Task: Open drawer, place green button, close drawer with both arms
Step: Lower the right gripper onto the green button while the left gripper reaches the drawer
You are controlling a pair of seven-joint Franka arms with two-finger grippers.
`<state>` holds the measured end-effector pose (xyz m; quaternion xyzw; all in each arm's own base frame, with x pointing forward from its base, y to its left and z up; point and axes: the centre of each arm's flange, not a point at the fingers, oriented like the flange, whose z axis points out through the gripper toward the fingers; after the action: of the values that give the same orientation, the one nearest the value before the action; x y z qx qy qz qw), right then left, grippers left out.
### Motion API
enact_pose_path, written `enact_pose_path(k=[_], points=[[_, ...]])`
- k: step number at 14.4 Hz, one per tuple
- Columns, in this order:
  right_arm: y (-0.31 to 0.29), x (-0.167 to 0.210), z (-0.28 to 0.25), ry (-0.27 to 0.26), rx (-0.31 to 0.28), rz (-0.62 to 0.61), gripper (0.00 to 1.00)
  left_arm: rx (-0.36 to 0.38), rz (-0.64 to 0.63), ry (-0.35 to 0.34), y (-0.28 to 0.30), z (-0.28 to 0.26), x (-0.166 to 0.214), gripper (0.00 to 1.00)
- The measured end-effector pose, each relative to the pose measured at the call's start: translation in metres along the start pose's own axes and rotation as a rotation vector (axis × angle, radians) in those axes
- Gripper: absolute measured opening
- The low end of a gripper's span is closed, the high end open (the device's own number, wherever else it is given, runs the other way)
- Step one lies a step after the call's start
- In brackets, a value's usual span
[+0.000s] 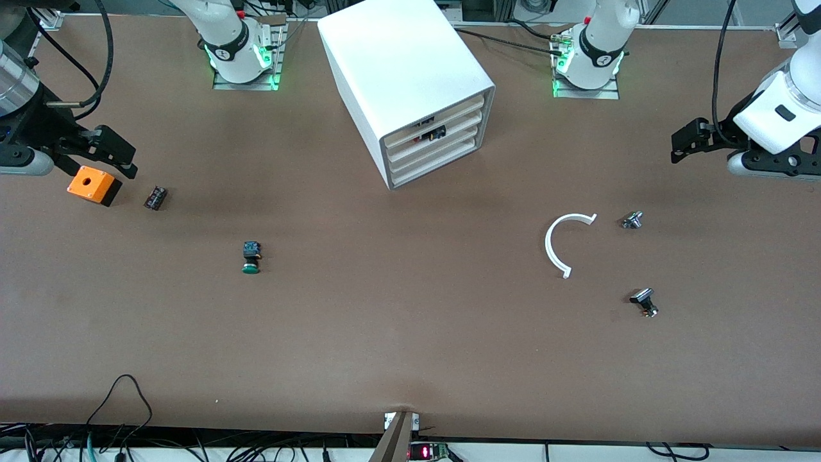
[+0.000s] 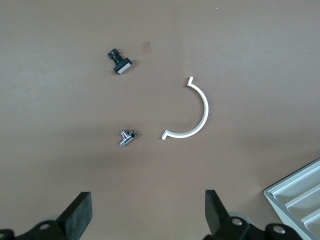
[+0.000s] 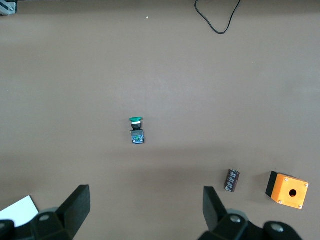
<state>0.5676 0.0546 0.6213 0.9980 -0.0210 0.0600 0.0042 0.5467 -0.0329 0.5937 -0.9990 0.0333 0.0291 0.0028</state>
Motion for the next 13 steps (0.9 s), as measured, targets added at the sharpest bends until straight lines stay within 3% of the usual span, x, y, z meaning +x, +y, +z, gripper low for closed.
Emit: enact_pose_path(k=[7,11,13], points=[[-0.002,-0.002,0.000,-0.017,-0.002,-0.005,1.00,0.000,0.001,-0.014,0.001,0.001,-0.002,1.00],[-0.018,-0.001,0.030,-0.111,-0.007,-0.031,1.00,-0.002,0.009,-0.020,0.005,0.002,-0.002,1.00],[-0.032,0.003,0.051,-0.144,-0.006,-0.051,1.00,-0.049,0.013,-0.059,0.012,0.009,-0.003,1.00]])
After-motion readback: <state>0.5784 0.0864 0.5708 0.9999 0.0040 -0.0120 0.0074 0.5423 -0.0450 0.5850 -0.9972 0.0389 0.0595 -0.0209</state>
